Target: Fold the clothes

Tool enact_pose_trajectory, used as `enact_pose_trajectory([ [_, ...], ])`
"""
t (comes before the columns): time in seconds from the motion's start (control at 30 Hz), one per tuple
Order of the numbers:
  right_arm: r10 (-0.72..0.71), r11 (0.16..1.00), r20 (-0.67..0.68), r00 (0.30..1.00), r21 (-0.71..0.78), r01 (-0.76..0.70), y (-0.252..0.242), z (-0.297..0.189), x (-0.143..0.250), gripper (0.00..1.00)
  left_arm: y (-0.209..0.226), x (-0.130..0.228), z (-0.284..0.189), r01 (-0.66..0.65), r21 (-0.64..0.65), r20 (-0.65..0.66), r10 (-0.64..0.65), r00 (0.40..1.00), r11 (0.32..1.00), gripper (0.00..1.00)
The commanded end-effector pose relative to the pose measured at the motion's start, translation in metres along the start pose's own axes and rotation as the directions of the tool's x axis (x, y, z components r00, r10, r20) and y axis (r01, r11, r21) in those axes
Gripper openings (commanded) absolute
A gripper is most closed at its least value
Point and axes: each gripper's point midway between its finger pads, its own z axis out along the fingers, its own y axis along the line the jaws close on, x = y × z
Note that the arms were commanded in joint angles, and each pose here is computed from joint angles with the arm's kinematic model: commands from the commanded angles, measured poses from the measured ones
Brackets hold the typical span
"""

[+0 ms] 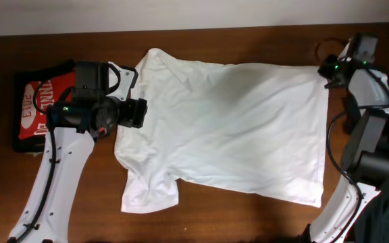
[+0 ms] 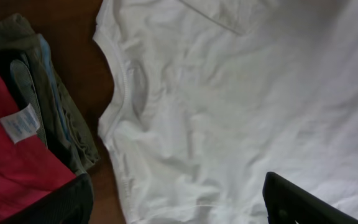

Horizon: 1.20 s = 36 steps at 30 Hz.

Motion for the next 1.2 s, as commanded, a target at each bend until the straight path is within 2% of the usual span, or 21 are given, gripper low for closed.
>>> enact_pose_trajectory([
  [0.0, -0.03, 0.998, 0.057, 0.998, -0.05, 0.033, 0.027, -0.064, -0.043, 0.57, -0.001, 0.002, 0.003, -0.026, 0.008, -0.009, 0.026, 1.0, 1.0, 0.87],
  [0.07, -0.038, 0.997, 0.079, 0.996, -0.058, 0.043, 0.038, -0.113, -0.056, 0.61, 0.0, -0.001, 0.002, -0.031, 0.006, -0.001, 0.031, 1.0, 1.0, 0.87],
  [0.1, -0.042, 0.996, 0.114, 0.993, -0.072, 0.05, 0.047, -0.164, -0.064, 0.63, 0.0, -0.008, -0.003, -0.034, 0.003, 0.017, 0.033, 0.999, 0.999, 0.87],
  [0.13, -0.045, 0.994, 0.135, 0.99, -0.092, 0.058, 0.054, -0.203, -0.062, 0.65, 0.001, -0.013, -0.006, -0.034, 0.0, 0.031, 0.034, 0.999, 0.999, 0.99],
  [0.17, -0.047, 0.992, 0.146, 0.988, -0.106, 0.063, 0.059, -0.229, -0.058, 0.65, 0.001, -0.016, -0.008, -0.035, -0.001, 0.038, 0.035, 0.999, 0.999, 0.99],
  [0.27, -0.067, 0.986, 0.17, 0.983, -0.139, 0.092, 0.075, -0.284, -0.042, 0.69, 0.001, -0.014, -0.008, -0.034, -0.001, 0.032, 0.034, 0.999, 0.999, 0.99],
  [0.37, -0.129, 0.952, 0.185, 0.974, -0.253, 0.174, 0.121, -0.316, -0.021, 0.75, 0.0, -0.019, -0.016, -0.034, -0.001, 0.037, 0.034, 0.999, 0.999, 0.99],
  [0.53, -0.288, 0.883, 0.089, 0.953, -0.36, 0.301, 0.19, -0.321, 0.041, 0.75, -0.002, -0.025, -0.03, -0.01, 0.004, 0.037, 0.01, 0.999, 1.0, 0.99],
  [0.67, -0.321, 0.871, 0.05, 0.946, -0.376, 0.315, 0.198, -0.322, 0.057, 0.77, -0.004, -0.019, -0.03, 0.006, 0.012, 0.012, -0.006, 1.0, 1.0, 0.99],
  [0.77, -0.375, 0.873, -0.007, 0.927, -0.339, 0.35, 0.181, -0.33, 0.076, 0.76, -0.012, 0.01, -0.036, -0.01, 0.028, -0.095, 0.012, 0.995, 1.0, 0.99],
  [0.83, -0.376, 0.899, -0.038, 0.926, -0.259, 0.354, 0.157, -0.343, 0.087, 0.75, -0.008, 0.028, -0.047, -0.006, -0.009, -0.158, 0.004, 0.987, 1.0, 0.99],
  [0.93, -0.381, 0.914, -0.181, 0.907, -0.221, 0.34, 0.134, -0.348, 0.119, 0.75, -0.008, 0.066, -0.031, 0.037, -0.011, -0.294, -0.038, 0.955, 0.999, 0.99],
  [1.0, -0.373, 0.924, -0.289, 0.882, -0.196, 0.327, 0.121, -0.338, 0.142, 0.76, 0.016, 0.108, -0.005, 0.161, -0.166, -0.385, -0.215, 0.898, 0.973, 0.99],
  [1.07, -0.365, 0.93, -0.354, 0.861, -0.179, 0.321, 0.113, -0.324, 0.157, 0.75, 0.025, 0.137, 0.015, 0.261, -0.208, -0.425, -0.327, 0.844, 0.943, 0.98],
  [1.13, -0.361, 0.933, -0.397, 0.844, -0.168, 0.319, 0.107, -0.308, 0.169, 0.76, 0.022, 0.163, 0.045, 0.312, -0.18, -0.465, -0.361, 0.809, 0.933, 0.89],
  [1.17, -0.358, 0.934, -0.411, 0.838, -0.164, 0.318, 0.105, -0.299, 0.174, 0.75, 0.022, 0.176, 0.061, 0.333, -0.191, -0.476, -0.384, 0.791, 0.923, 0.76],
])
